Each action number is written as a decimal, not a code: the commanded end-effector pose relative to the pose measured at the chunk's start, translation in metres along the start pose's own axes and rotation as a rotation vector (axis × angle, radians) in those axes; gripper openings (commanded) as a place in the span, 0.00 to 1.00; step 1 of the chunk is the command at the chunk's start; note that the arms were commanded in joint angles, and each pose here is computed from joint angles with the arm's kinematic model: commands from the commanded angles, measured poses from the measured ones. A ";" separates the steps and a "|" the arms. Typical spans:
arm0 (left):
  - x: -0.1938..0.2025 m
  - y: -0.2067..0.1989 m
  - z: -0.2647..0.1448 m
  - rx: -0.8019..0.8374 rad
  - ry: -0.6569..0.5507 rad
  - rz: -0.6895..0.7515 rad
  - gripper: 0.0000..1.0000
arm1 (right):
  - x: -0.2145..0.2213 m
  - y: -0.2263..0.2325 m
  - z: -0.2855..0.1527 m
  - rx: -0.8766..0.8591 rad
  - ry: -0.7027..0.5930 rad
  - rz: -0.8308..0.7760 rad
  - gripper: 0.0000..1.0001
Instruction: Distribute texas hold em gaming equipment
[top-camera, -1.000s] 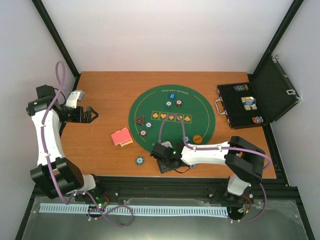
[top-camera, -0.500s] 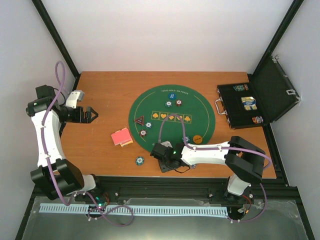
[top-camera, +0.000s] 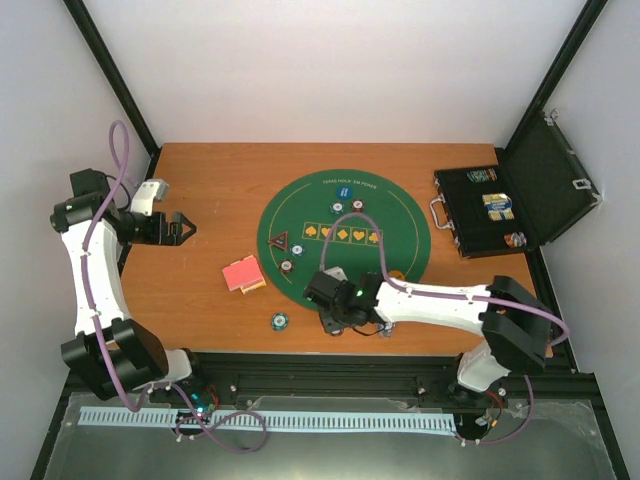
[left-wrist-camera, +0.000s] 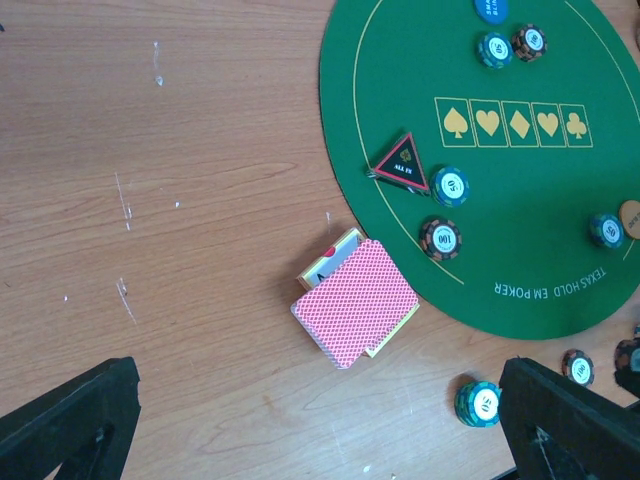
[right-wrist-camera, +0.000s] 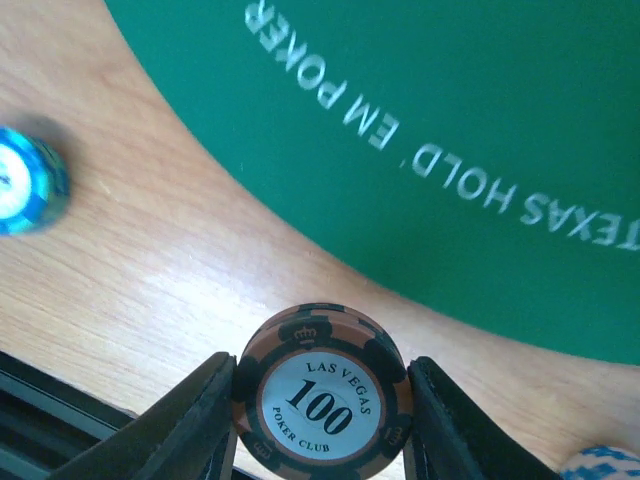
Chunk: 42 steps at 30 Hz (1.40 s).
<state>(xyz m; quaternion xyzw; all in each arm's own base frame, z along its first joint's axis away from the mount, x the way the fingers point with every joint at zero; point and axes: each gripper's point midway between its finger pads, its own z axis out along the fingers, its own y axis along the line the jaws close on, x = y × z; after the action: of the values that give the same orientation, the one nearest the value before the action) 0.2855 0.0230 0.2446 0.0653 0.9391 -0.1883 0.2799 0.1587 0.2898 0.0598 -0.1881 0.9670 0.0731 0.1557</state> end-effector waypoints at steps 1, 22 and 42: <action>-0.013 -0.008 -0.012 0.009 -0.039 0.036 1.00 | -0.027 -0.017 -0.030 0.018 -0.080 0.020 0.36; -0.012 -0.006 -0.014 -0.005 -0.037 0.042 1.00 | -0.108 -0.181 0.000 0.156 -0.086 0.275 0.36; -0.016 -0.004 -0.013 -0.008 -0.036 0.038 1.00 | -0.110 -0.193 0.053 0.162 0.023 0.272 0.36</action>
<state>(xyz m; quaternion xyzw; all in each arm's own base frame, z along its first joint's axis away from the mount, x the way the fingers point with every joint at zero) 0.2893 0.0239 0.2533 0.0689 0.9365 -0.1858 0.2893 0.3395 0.1612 0.0352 -0.0422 0.9883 0.0101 0.1463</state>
